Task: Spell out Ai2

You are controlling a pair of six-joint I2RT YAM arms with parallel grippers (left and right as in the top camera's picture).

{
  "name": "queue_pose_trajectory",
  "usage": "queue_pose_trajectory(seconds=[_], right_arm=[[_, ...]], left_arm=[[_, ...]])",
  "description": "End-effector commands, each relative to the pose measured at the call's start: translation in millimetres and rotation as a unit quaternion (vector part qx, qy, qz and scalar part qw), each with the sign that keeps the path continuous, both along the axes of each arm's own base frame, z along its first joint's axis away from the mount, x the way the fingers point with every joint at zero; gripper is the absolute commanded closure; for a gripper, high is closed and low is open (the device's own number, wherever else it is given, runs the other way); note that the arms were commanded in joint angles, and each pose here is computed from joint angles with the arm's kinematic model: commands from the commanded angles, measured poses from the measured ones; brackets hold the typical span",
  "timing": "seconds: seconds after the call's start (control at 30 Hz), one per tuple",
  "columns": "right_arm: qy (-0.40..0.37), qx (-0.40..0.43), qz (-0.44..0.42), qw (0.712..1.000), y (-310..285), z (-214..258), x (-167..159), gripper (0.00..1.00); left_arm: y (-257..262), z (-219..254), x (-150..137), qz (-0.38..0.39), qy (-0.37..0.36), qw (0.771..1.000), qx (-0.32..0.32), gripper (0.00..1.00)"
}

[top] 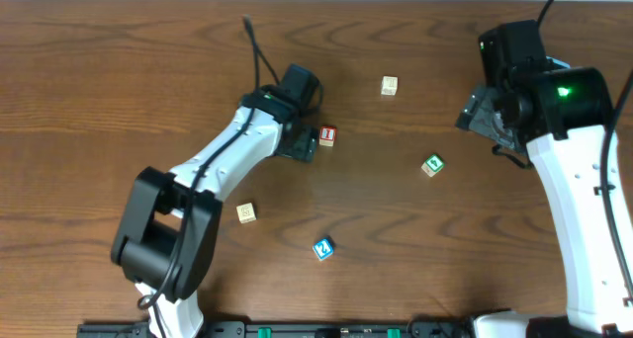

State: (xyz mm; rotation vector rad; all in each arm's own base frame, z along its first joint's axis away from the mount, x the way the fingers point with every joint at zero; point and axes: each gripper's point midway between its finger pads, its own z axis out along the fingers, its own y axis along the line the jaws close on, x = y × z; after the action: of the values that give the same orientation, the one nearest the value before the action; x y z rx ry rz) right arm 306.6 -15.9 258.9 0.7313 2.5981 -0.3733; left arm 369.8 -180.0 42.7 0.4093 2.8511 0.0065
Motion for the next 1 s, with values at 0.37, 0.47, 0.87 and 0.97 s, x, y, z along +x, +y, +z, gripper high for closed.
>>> queue_pose_trajectory(seconds=[0.37,0.47,0.87,0.97], right_arm=[[0.014,-0.015,-0.004,1.000,-8,2,-11,0.01],[0.015,-0.015,-0.004,1.000,-8,2,-11,0.01],[0.018,-0.016,-0.003,1.000,-9,2,-12,0.01],[0.018,-0.016,-0.003,1.000,-9,2,-12,0.01]], left_arm=[[-12,-9,15,-0.034,-0.022,0.999,-0.003,0.33],[-14,-10,18,-0.034,-0.029,0.999,-0.007,0.33],[-13,-7,27,-0.025,-0.049,0.998,-0.004,0.35],[-13,-8,28,-0.022,-0.049,0.999,-0.005,0.36]])
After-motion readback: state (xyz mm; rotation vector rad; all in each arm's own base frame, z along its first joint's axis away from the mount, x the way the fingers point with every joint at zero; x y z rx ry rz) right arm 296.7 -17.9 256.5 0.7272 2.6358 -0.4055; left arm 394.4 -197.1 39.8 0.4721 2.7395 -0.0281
